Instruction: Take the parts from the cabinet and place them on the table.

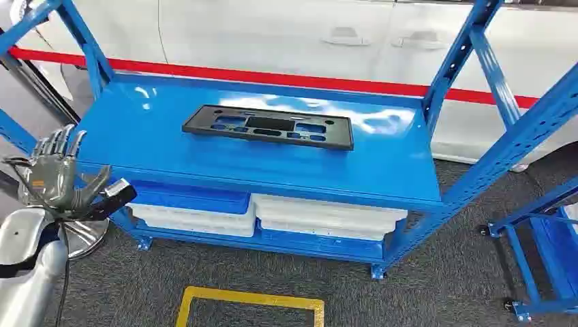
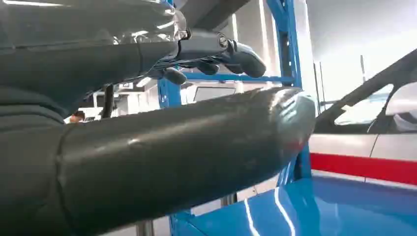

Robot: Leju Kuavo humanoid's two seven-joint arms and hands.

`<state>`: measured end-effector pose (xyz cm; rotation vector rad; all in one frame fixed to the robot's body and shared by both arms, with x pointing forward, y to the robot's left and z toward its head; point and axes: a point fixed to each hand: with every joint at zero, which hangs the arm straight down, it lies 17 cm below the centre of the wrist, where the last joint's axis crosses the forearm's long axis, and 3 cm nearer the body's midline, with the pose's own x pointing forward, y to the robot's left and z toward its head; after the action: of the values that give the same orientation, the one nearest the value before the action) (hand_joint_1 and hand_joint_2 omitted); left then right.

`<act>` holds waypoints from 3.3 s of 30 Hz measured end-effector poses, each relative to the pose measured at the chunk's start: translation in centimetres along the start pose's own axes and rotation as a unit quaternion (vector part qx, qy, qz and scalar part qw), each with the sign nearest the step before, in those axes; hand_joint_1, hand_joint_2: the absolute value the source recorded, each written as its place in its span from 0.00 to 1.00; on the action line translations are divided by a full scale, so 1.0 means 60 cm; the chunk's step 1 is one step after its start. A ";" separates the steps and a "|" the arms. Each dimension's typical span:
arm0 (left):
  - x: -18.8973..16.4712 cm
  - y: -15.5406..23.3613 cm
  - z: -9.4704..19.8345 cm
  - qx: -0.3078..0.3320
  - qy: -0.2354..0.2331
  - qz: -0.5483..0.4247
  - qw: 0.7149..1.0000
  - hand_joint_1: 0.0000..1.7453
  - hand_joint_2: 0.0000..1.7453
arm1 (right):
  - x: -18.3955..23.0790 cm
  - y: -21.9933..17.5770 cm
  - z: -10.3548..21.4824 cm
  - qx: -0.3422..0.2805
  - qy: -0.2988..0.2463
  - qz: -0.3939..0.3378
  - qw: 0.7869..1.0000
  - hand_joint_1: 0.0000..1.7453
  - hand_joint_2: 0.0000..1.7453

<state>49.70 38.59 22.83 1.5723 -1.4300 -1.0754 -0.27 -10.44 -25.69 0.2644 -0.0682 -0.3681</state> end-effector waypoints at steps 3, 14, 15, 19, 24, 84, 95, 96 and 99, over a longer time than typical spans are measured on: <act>0.001 0.003 -0.002 0.002 -0.001 0.000 1.000 0.00 0.00 | 0.000 0.000 0.000 0.000 0.000 -0.001 1.000 0.00 0.00; 0.016 -0.016 0.011 -0.013 -0.006 0.004 1.000 0.00 0.00 | -0.003 0.007 0.001 0.006 0.000 -0.002 1.000 0.00 0.00; 0.019 -0.015 0.011 -0.012 -0.010 0.003 1.000 0.00 0.00 | -0.003 0.007 0.001 0.006 0.000 -0.002 1.000 0.00 0.00; 0.017 0.000 -0.004 -0.001 -0.008 0.003 1.000 0.00 0.00 | -0.004 0.008 0.001 0.007 0.001 -0.002 1.000 0.00 0.00; 0.022 -0.010 0.002 -0.008 -0.012 0.003 1.000 0.00 0.00 | -0.004 0.008 0.001 0.007 0.001 -0.002 1.000 0.00 0.00; 0.337 -0.004 -0.046 0.010 -0.168 0.014 0.986 0.00 1.00 | 0.004 0.015 0.001 0.014 0.001 -0.007 1.000 0.00 0.00; 0.386 0.011 -0.025 -0.001 -0.198 0.073 0.978 0.00 1.00 | 0.005 0.015 0.001 0.014 -0.001 -0.008 1.000 0.00 0.00; 0.387 0.012 -0.025 -0.001 -0.198 0.074 0.977 0.00 1.00 | 0.005 0.015 0.001 0.014 -0.001 -0.008 1.000 0.00 0.00; 0.392 0.013 -0.023 -0.001 -0.202 0.074 0.977 0.00 1.00 | 0.006 0.015 0.001 0.014 -0.002 -0.008 1.000 0.00 0.00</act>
<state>51.29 15.09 21.67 1.2660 -1.7812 -1.3560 0.34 -9.77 -25.41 0.2920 -0.0748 -0.3840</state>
